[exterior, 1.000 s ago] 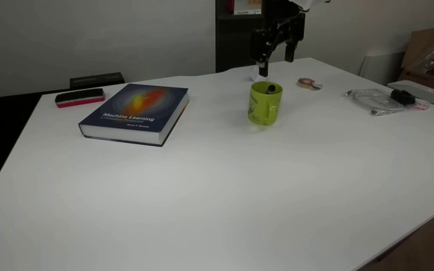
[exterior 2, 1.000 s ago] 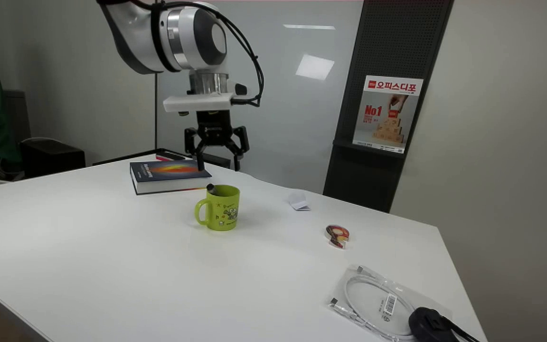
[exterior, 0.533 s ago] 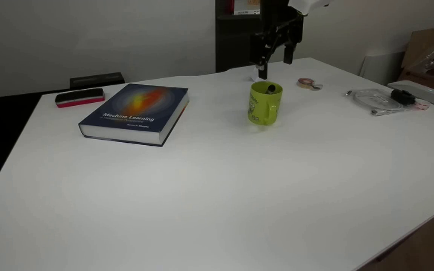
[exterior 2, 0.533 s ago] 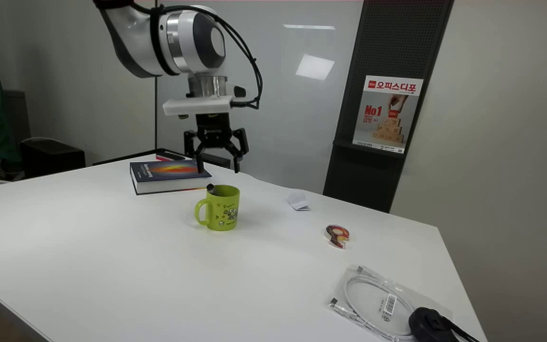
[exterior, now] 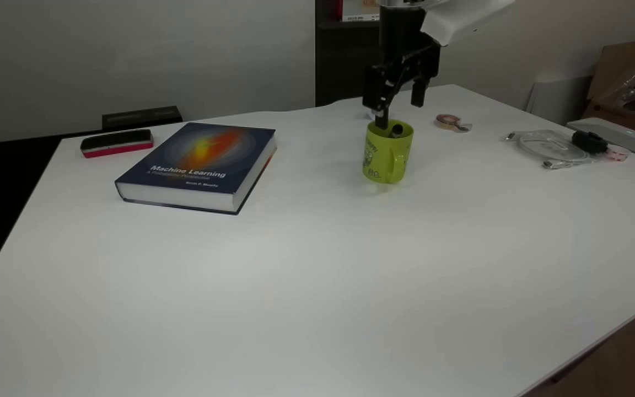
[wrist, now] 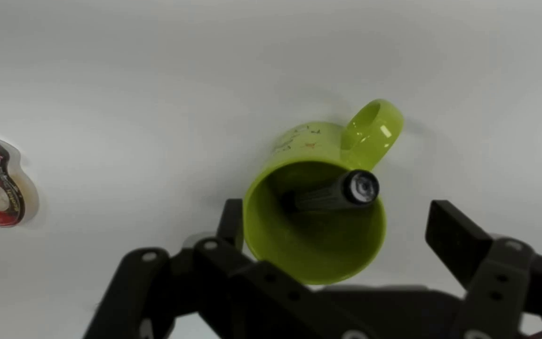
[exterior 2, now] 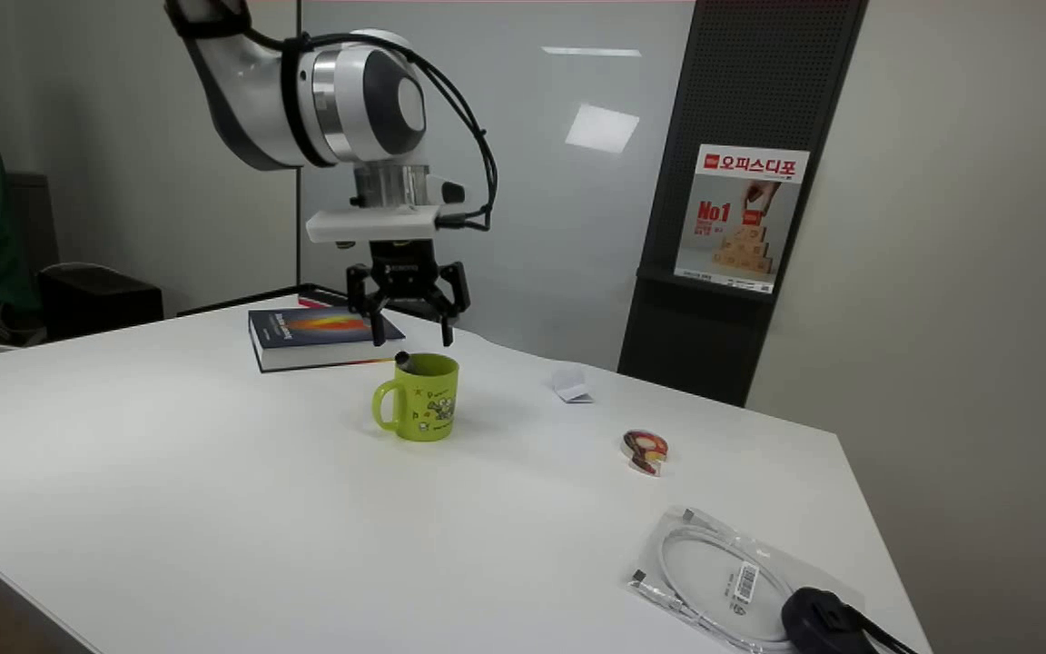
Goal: Pick the marker from the cup and put it on the table
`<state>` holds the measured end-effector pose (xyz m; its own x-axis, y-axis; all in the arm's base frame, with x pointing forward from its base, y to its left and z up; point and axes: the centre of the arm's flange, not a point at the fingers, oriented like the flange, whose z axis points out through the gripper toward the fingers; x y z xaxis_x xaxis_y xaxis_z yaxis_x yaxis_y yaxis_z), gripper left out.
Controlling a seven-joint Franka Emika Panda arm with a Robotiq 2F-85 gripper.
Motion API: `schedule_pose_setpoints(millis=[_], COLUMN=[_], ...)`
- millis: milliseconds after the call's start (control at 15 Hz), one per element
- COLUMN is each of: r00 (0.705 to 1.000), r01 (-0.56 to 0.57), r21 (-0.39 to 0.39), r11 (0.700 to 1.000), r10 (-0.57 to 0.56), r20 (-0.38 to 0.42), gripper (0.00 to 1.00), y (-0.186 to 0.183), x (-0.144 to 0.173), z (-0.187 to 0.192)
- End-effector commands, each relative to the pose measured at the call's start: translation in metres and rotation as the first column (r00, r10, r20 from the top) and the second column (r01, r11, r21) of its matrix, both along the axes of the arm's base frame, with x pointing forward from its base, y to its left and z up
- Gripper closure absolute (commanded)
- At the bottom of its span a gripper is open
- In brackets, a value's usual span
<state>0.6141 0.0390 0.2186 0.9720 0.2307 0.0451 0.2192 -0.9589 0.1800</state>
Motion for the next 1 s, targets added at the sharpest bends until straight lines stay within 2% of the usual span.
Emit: schedule_pose_setpoints(millis=[0,67,133,400,800,867,933], r00=[1.000,1.000,1.000,0.999,0.998,0.998,0.998], r01=[0.002,0.000,-0.004,-0.010,-0.002,0.003,0.011], r21=[-0.010,-0.008,-0.008,0.003,0.028,0.032,0.034], r11=[1.000,1.000,1.000,1.000,1.000,0.999,0.999], r10=[-0.002,0.000,0.005,0.010,0.000,-0.005,-0.013], r20=[0.025,0.027,0.031,0.049,0.067,0.066,0.063], gripper=[0.00,0.15,0.26,0.55,0.95,0.98,0.95], y=[0.001,0.002,0.002,0.007,0.011,0.010,0.009], x=[-0.003,-0.003,-0.004,-0.011,-0.023,-0.025,-0.028], z=[-0.012,-0.014,-0.016,-0.014,0.000,0.003,0.008])
